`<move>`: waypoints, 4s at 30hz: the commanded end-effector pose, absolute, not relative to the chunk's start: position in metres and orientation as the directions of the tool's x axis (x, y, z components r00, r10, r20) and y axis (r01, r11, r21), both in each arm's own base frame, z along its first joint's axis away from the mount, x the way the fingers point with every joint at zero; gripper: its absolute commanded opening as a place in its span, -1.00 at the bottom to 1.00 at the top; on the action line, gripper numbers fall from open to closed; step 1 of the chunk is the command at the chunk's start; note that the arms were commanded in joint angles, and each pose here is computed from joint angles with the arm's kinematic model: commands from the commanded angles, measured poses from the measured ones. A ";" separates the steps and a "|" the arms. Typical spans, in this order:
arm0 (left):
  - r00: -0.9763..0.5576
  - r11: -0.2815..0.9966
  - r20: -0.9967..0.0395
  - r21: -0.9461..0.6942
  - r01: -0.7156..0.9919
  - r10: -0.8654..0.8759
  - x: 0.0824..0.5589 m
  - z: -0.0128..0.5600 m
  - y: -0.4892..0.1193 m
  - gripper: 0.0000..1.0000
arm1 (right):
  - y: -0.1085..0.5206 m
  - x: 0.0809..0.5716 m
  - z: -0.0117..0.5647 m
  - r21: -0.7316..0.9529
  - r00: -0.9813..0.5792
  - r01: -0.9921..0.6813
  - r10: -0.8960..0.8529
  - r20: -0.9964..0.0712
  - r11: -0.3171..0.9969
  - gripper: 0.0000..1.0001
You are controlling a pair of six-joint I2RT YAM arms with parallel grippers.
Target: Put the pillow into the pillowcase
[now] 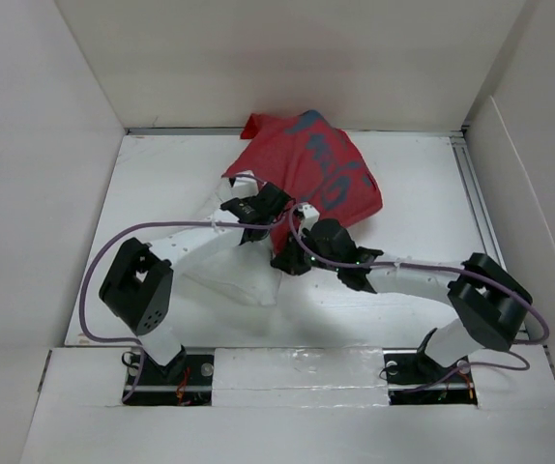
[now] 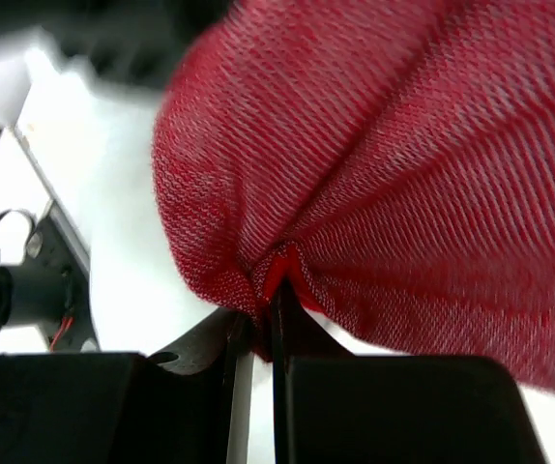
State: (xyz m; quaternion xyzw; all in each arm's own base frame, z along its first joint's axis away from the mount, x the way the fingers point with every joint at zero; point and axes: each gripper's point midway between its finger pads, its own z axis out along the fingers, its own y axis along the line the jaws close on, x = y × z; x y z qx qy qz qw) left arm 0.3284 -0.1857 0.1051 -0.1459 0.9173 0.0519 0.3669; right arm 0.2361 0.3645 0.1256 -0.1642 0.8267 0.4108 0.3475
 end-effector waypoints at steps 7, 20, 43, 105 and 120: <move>-0.474 0.904 -0.798 -0.193 -0.381 -0.371 0.377 0.135 -0.163 -1.00 | 0.418 0.134 0.159 0.627 -0.669 -0.736 -0.136 -0.730 0.255 -1.00; -0.434 0.865 -0.751 -0.464 -0.190 -0.498 0.412 0.190 -0.178 -1.00 | 0.382 0.272 0.177 0.394 -0.588 -0.573 -0.025 -0.809 0.718 -1.00; -0.552 0.850 -0.681 -0.517 -0.102 -0.481 0.365 0.141 -0.172 -1.00 | 0.282 0.354 0.223 -0.041 -0.489 -0.249 -0.162 -0.857 0.968 1.00; -0.334 0.702 -0.772 -0.633 0.325 -0.541 0.393 0.222 -0.222 -1.00 | 0.437 0.286 0.319 0.568 -0.565 -0.823 -0.081 -0.821 -0.018 -1.00; -0.358 0.707 -0.759 -0.644 0.292 -0.544 0.404 0.208 -0.233 -1.00 | 0.442 0.259 0.278 0.569 -0.565 -0.822 -0.147 -0.812 0.015 -1.00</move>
